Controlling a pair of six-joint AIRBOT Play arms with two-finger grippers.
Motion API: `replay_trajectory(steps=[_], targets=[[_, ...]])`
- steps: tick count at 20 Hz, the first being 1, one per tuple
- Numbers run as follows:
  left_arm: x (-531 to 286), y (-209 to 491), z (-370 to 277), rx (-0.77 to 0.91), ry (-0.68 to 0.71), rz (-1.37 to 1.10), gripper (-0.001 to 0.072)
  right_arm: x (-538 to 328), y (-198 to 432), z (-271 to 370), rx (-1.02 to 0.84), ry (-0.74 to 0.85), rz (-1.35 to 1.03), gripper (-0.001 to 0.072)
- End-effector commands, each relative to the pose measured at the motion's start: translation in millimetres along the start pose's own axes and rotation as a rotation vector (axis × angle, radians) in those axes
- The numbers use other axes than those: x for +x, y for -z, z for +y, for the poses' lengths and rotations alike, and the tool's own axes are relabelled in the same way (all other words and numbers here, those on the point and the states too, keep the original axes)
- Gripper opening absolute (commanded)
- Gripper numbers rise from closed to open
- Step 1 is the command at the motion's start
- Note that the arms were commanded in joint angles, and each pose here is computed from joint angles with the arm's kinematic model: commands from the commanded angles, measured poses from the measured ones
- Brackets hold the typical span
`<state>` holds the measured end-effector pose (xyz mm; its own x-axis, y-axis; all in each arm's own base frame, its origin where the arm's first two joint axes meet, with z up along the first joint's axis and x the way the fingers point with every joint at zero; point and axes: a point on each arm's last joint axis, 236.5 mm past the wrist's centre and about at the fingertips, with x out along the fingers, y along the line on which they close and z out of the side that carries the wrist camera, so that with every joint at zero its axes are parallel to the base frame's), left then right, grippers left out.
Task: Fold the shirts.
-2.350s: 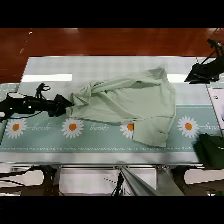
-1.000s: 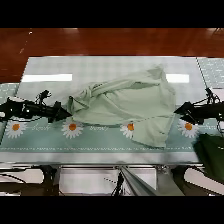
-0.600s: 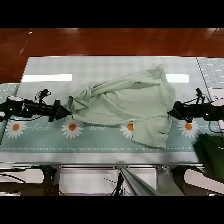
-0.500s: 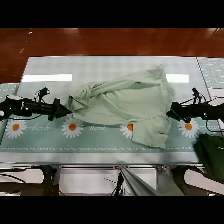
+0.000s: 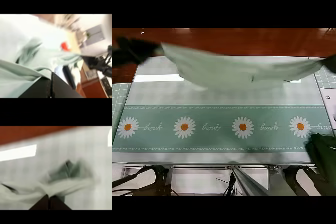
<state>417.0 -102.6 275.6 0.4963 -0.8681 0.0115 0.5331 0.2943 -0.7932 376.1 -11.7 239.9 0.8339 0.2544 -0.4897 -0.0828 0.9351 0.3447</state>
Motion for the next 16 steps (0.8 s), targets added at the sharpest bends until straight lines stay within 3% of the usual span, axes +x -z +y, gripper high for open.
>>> replay_trajectory(steps=[1,5,7,13,16], targets=[[-25.8,-67.6,-192.1,0.385,0.254,-0.263,0.0022,-109.1,-99.3,63.8,-0.123,0.005,-0.393,0.0042],[-49.3,-54.0,-326.9,0.686,0.262,-0.364,0.0022,-202.8,-148.9,118.4,-0.206,-0.013,-0.661,0.0041],[-56.7,-35.3,-364.4,0.772,0.178,-0.386,0.0022,-241.0,-155.6,146.4,-0.27,-0.024,-0.719,0.0041],[-122.5,4.4,-345.4,0.797,-0.522,-0.513,0.0021,-320.3,-135.3,151.8,-0.326,0.204,-0.713,0.0041],[-154.6,33.1,-321.3,0.772,-0.75,-0.477,0.0021,-310.2,-105.7,134.0,-0.307,0.27,-0.571,0.0042]])
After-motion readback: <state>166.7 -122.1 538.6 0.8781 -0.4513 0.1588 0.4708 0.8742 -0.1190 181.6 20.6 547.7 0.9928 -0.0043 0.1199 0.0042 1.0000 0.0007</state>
